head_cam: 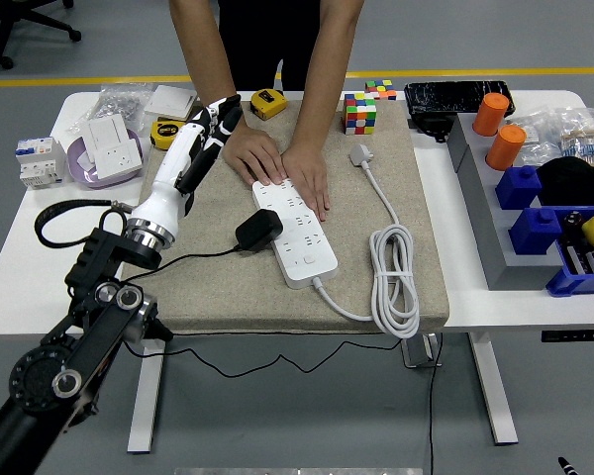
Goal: Pick up the plug,place it near the board,insert it into the board,press the button
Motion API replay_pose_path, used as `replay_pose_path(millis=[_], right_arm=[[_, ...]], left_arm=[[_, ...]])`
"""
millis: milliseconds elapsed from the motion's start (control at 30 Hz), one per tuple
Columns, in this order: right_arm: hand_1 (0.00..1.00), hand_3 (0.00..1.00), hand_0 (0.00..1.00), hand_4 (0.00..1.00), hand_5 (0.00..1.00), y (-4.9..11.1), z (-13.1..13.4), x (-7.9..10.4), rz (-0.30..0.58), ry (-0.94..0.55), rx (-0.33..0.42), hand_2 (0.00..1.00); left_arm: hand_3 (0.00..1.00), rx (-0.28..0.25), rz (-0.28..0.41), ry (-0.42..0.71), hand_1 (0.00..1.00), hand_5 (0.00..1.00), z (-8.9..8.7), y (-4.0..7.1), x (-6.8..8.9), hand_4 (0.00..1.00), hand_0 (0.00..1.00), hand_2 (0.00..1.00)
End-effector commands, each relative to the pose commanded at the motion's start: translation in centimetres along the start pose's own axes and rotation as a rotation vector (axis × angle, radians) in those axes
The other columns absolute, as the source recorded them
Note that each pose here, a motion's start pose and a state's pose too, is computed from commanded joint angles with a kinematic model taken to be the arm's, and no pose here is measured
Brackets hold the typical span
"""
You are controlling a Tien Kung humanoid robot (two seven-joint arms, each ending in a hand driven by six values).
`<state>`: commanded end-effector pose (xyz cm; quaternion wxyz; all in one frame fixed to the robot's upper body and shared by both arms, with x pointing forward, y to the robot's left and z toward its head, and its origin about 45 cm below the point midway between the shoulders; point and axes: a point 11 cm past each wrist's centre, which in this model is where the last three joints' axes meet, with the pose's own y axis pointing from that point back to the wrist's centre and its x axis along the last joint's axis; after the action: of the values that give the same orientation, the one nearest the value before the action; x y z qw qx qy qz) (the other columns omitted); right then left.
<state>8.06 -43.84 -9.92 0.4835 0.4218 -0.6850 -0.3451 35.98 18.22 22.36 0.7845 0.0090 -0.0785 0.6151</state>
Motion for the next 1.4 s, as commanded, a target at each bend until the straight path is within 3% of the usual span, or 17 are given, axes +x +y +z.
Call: replay_pose_path(millis=[133,200,300,433,600,800,1400], right_arm=[[0.767,0.803,0.761,0.998,0.919,0.0,0.2,0.2,0.006,-0.012,-0.002,0.754],[0.766,0.803,0.761,0.998,0.925,0.0,0.5,0.2,0.007,-0.015,-0.007,0.753],[0.766,0.803,0.761,0.998,0.925,0.1,0.7,0.2,0.007,-0.018,-0.010,0.753],[0.766,0.803,0.760,0.998,0.931,0.1,0.6,0.2,0.006,-0.021,-0.009,0.753],[0.766,0.803,0.761,0.998,0.933,0.0,0.6,0.4,0.009,-0.022,-0.009,0.753],[0.766,0.803,0.760,0.998,0.933,0.0,0.6,0.6,0.014,-0.024,-0.011,0.753],[0.766,0.802,0.760,0.998,0.936,0.0,0.4,0.4,0.006,-0.018,-0.008,0.752]], left_arm=[[0.903,0.059,-0.011,0.055,0.960,0.998,-1.9,3.2,0.1,0.998,0.924,0.925],[0.899,0.118,-0.011,0.035,0.959,0.998,-3.7,4.8,0.4,0.998,0.945,0.918],[0.899,0.192,-0.019,-0.033,0.959,0.998,-5.8,6.2,0.9,0.998,0.945,0.918],[0.879,0.252,-0.054,-0.174,0.963,0.998,-7.4,7.1,0.9,0.998,0.998,0.926],[0.855,0.285,-0.108,-0.321,0.957,0.998,-8.8,7.2,0.4,0.998,0.998,0.916],[0.847,0.288,-0.158,-0.431,0.955,0.998,-9.8,6.5,-0.6,0.998,0.998,0.913],[0.834,0.218,-0.165,-0.532,0.947,0.998,-9.3,3.8,-2.3,0.998,0.998,0.898]])
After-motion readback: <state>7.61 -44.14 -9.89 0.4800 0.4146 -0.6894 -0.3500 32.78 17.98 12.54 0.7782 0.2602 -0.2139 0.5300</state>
